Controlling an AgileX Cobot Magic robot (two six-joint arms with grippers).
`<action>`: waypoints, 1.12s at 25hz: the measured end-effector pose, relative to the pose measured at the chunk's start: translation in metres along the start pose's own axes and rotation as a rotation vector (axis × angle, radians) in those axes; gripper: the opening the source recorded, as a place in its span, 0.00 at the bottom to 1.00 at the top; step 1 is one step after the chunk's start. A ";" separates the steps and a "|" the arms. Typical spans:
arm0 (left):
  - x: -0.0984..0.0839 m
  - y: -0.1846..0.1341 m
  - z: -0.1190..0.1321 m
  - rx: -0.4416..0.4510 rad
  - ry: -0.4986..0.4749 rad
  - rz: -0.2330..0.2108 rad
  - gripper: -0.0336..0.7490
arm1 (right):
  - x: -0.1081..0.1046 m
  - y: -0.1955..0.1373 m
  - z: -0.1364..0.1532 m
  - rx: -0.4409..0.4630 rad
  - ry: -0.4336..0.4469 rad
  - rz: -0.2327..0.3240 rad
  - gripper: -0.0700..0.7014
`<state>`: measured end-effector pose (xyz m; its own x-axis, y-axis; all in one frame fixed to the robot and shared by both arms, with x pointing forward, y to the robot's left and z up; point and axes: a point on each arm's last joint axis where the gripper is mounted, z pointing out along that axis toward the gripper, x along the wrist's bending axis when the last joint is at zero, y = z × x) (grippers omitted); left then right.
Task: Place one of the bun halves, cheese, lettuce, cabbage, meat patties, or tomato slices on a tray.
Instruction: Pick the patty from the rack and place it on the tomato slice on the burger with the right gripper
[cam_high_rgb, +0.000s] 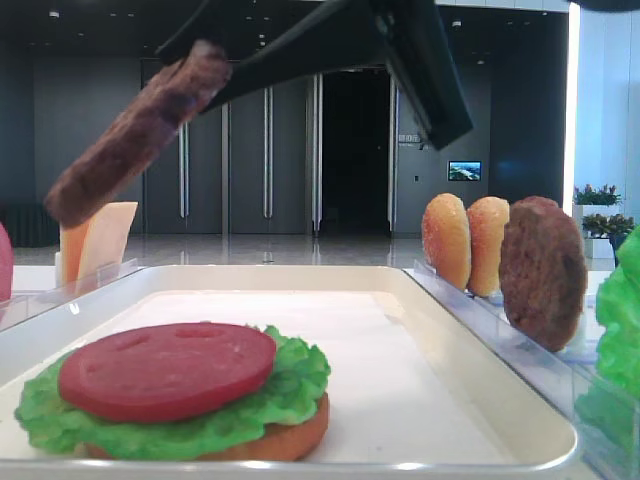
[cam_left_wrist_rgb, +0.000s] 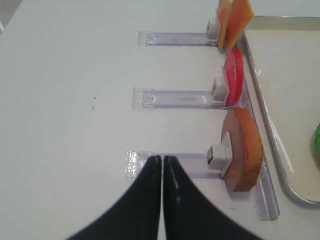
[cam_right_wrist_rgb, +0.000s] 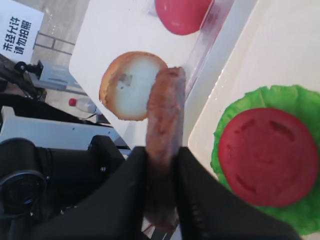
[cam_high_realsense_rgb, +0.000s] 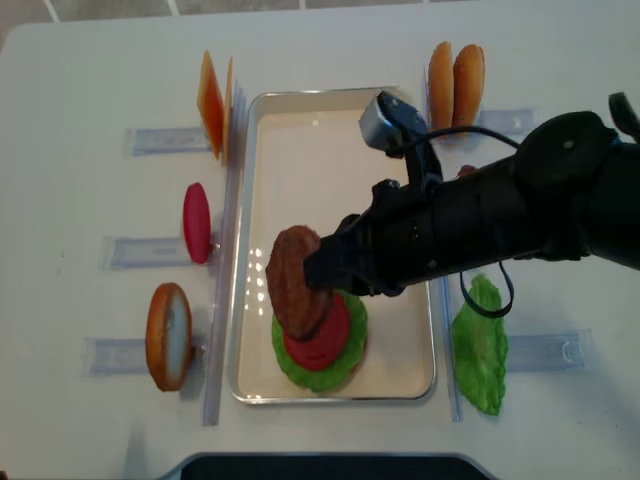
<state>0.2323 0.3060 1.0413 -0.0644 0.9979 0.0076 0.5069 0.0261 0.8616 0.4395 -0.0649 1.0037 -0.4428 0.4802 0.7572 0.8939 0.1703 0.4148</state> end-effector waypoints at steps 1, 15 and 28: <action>0.000 0.000 0.000 0.000 0.000 0.000 0.04 | -0.002 -0.001 0.004 0.016 0.011 0.006 0.29; 0.000 0.000 0.000 0.000 0.000 0.000 0.04 | -0.038 -0.010 0.035 0.110 0.011 0.075 0.29; 0.000 0.000 0.000 0.000 0.000 0.000 0.04 | -0.044 -0.009 0.037 0.107 0.007 0.079 0.29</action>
<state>0.2323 0.3060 1.0413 -0.0644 0.9979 0.0076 0.5069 0.0261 0.8616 0.4533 -0.0556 0.9483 -0.3711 0.4899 0.7889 0.9281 0.2229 0.2982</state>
